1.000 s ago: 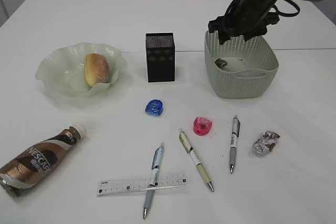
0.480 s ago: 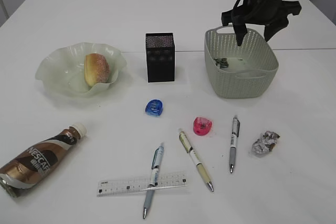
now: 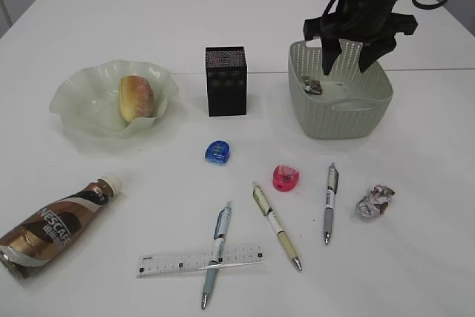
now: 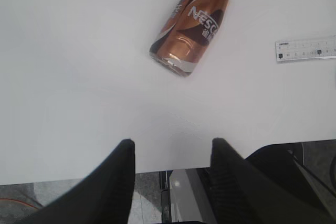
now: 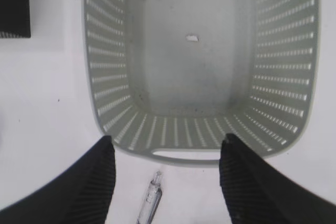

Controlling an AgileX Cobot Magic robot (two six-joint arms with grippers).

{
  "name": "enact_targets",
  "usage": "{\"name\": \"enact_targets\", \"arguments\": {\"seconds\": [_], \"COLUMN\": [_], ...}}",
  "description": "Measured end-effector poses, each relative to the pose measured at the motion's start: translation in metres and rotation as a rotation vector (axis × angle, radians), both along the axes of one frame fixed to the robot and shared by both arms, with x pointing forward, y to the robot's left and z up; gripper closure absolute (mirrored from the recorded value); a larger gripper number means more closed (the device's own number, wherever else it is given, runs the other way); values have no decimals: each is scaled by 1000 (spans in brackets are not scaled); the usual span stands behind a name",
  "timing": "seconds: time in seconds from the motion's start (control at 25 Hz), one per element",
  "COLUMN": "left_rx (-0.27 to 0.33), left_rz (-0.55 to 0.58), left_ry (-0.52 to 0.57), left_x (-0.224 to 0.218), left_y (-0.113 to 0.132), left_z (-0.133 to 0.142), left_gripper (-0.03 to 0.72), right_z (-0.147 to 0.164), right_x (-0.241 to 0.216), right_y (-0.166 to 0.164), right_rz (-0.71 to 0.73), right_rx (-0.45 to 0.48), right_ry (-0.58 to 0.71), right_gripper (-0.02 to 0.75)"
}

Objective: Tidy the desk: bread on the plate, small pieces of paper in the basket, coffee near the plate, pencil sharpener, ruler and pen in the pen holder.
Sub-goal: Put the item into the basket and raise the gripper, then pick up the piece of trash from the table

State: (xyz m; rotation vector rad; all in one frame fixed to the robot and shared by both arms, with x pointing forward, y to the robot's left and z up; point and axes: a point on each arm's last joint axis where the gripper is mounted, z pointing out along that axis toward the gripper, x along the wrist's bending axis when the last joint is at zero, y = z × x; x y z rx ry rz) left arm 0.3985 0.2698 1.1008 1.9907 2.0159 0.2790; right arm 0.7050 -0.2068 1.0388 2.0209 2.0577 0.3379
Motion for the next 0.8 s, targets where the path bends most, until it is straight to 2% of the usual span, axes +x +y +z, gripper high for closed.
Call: {"name": "enact_targets", "arguments": {"seconds": [0.44, 0.8], "left_rx": [30, 31], "left_rz": [1, 1], "left_ry": [-6, -6], "left_x": [1, 1], "left_y": [3, 3], "left_z": [0, 0], "left_gripper": [344, 344], "right_z": [-25, -69], "right_x": [-39, -63], "right_y": [-7, -12], "right_rz": [26, 33], "right_rx": [-29, -62], "right_ry": [167, 330], "right_gripper": [292, 293]}}
